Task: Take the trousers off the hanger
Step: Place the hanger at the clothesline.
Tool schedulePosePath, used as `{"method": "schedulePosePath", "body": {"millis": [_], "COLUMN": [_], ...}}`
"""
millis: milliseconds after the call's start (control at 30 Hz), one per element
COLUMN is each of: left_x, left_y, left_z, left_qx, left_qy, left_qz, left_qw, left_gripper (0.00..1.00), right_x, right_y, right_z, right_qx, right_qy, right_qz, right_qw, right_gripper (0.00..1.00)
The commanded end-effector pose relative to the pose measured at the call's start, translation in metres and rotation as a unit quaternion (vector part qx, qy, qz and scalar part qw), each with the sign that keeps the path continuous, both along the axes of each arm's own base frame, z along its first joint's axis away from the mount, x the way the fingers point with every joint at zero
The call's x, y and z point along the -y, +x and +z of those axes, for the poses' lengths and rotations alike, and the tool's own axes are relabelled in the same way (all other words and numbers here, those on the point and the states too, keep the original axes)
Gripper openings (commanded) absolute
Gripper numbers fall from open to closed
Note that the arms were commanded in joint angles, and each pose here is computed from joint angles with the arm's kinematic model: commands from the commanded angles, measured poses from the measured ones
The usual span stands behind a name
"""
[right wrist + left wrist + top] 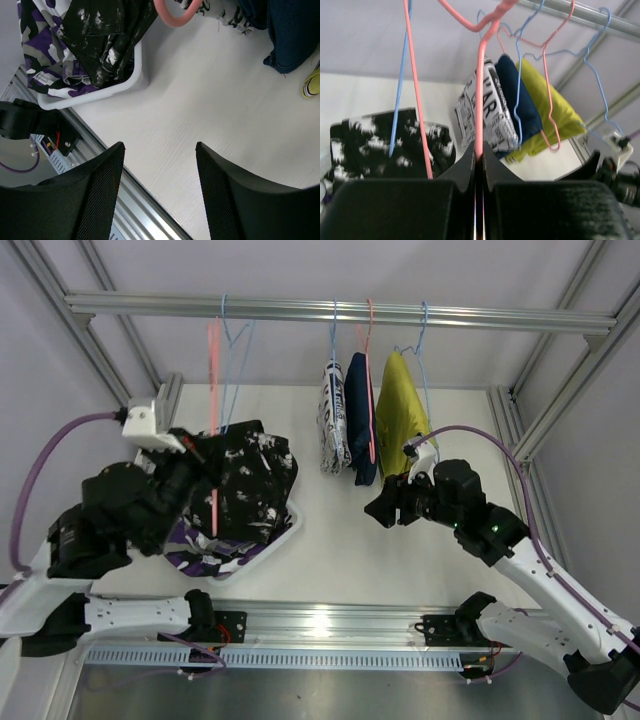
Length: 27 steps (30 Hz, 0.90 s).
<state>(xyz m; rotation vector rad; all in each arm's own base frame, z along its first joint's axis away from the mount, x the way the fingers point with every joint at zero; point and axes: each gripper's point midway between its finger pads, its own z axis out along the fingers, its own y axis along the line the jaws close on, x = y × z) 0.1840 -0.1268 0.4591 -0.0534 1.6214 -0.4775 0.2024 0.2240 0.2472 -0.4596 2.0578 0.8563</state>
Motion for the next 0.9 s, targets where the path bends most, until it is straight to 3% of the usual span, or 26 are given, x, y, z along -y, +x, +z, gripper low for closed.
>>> {"method": "schedulePosePath", "body": {"millis": [0,133,367,867], "left_x": [0.043,0.066,0.064,0.014], "left_y": [0.024,0.040,0.051,0.011], "left_z": [0.021,0.020,0.035,0.059], "left_qx": [0.025,0.012,0.020,0.022], "left_qy": [0.039,0.032,0.028,-0.037], "left_qz": [-0.036,-0.066,-0.055,-0.064], "left_qw": [0.998,0.997,0.998,0.997], "left_gripper": [0.00,0.00,0.00,0.00], "right_x": [-0.003,-0.004,-0.003,-0.001], "right_y": [0.011,0.012,0.016,0.027], "right_z": [0.009,-0.001,-0.014,-0.022], "right_qx": [0.021,0.013,0.002,-0.011], "right_qy": [0.010,0.007,0.000,-0.001], "right_qz": [-0.008,-0.008,-0.015,-0.019], "right_qw": [1.000,1.000,1.000,1.000], "right_gripper": [0.63,0.63,0.63,0.63]}}
